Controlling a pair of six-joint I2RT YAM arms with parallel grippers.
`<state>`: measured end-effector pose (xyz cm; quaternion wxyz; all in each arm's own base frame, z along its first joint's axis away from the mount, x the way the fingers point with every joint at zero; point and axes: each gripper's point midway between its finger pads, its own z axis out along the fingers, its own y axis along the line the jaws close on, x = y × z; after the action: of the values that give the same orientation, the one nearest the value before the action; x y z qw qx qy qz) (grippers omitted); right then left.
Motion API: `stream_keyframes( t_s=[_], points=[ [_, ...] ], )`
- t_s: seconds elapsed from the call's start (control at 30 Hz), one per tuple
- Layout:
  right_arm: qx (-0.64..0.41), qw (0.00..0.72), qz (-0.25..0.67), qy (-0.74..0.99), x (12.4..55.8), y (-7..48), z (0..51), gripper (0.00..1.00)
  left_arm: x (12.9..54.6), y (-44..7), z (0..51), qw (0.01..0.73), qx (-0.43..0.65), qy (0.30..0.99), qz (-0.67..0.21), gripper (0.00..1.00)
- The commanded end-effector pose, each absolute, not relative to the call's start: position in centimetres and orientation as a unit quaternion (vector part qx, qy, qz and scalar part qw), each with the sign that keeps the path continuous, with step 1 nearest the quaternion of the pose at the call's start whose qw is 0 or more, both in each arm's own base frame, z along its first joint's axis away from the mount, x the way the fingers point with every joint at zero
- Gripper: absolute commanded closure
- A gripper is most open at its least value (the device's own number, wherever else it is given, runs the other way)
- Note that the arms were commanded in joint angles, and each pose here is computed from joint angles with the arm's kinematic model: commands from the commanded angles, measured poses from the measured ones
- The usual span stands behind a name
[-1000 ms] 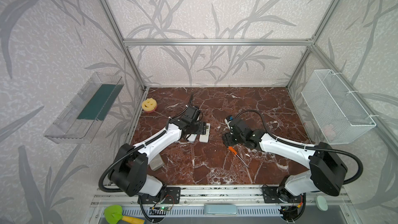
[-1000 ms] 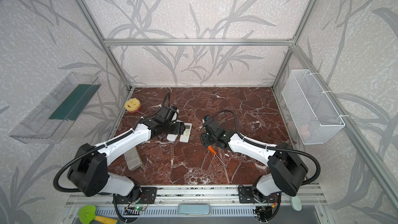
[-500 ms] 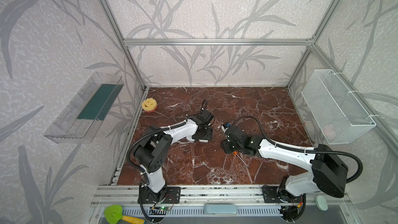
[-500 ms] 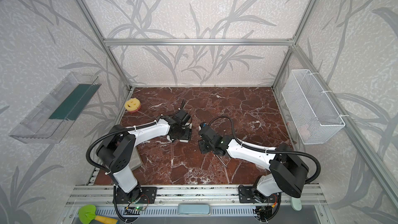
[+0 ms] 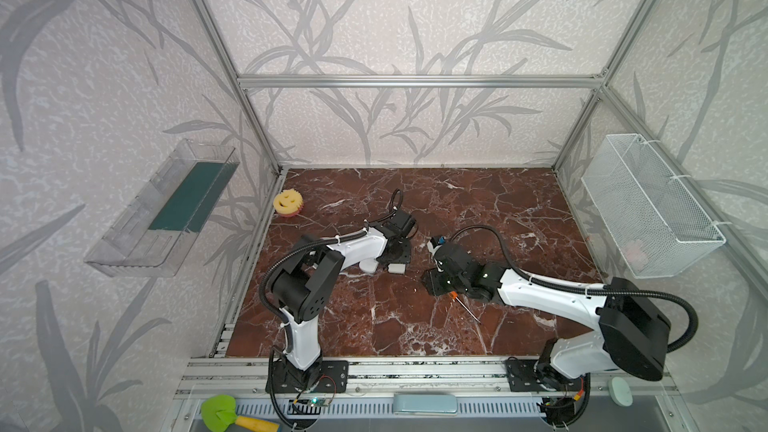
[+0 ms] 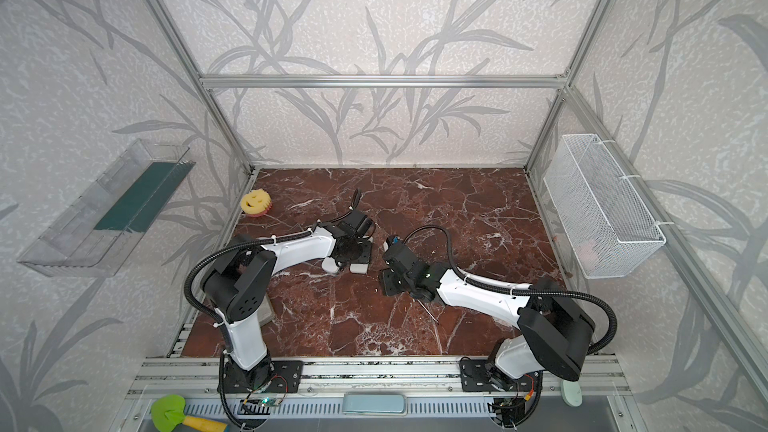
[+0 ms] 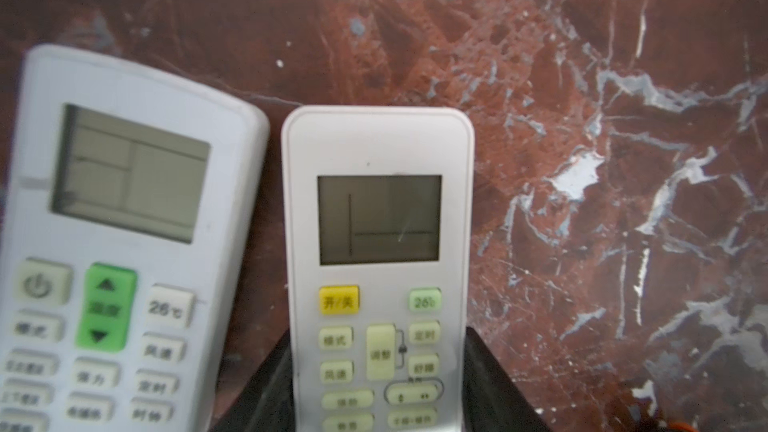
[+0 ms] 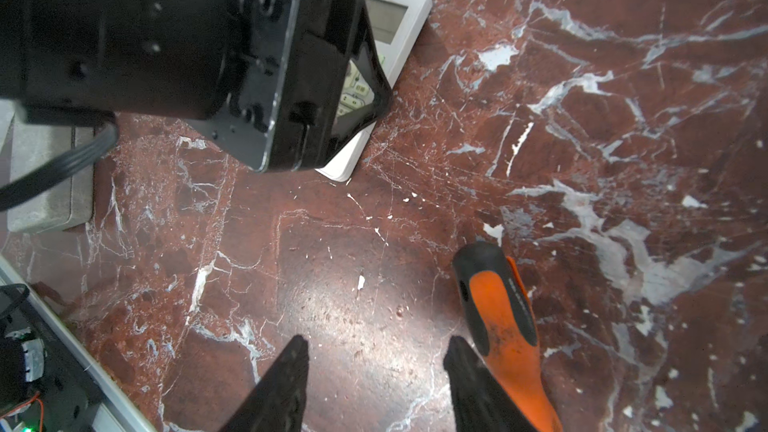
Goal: Unload the batteries from the remote control
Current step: 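Reach the left gripper to the smaller remote while the right gripper moves toward the screwdriver, then grasp the smaller white remote with the left gripper and lift it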
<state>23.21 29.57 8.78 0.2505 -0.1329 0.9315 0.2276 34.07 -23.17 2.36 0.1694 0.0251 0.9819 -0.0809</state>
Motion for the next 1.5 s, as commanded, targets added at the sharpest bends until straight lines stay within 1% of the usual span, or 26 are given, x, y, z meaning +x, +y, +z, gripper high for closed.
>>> stream_keyframes(
  t_s=[0.0,0.23,0.33,0.6,0.73,0.97,1.27,1.33,1.47],
  points=[
    [-0.093,0.249,0.257,0.929,23.2,29.6,8.8,0.44,33.9,-23.8,2.8,0.162,0.018,0.982,-0.096,0.55],
    [-0.015,0.294,0.332,0.896,24.0,28.7,11.6,0.42,33.9,-24.0,5.8,0.192,0.001,0.973,-0.126,0.59],
    [-0.003,0.308,0.35,0.885,24.2,28.3,12.6,0.42,33.8,-24.3,7.5,0.205,-0.005,0.968,-0.148,0.61],
    [-0.033,0.313,0.432,0.845,23.7,30.8,16.1,0.38,32.9,-25.8,12.3,0.216,-0.041,0.946,-0.238,0.62],
    [-0.04,0.31,0.442,0.841,23.9,31.7,16.6,0.36,32.5,-26.5,13.9,0.22,-0.054,0.933,-0.28,0.63],
    [-0.037,0.312,0.447,0.838,24.6,32.7,16.7,0.36,31.5,-26.6,14.9,0.22,-0.063,0.926,-0.3,0.65],
    [-0.042,0.311,0.441,0.841,25.7,34.0,16.7,0.41,30.9,-26.6,16.2,0.229,-0.074,0.916,-0.32,0.67],
    [-0.046,0.31,0.443,0.84,25.8,34.3,16.7,0.45,30.8,-26.8,16.3,0.228,-0.072,0.915,-0.324,0.67],
    [-0.053,0.309,0.447,0.838,26.0,34.8,16.7,0.58,30.7,-26.9,16.4,0.231,-0.072,0.913,-0.329,0.67]
  ],
)
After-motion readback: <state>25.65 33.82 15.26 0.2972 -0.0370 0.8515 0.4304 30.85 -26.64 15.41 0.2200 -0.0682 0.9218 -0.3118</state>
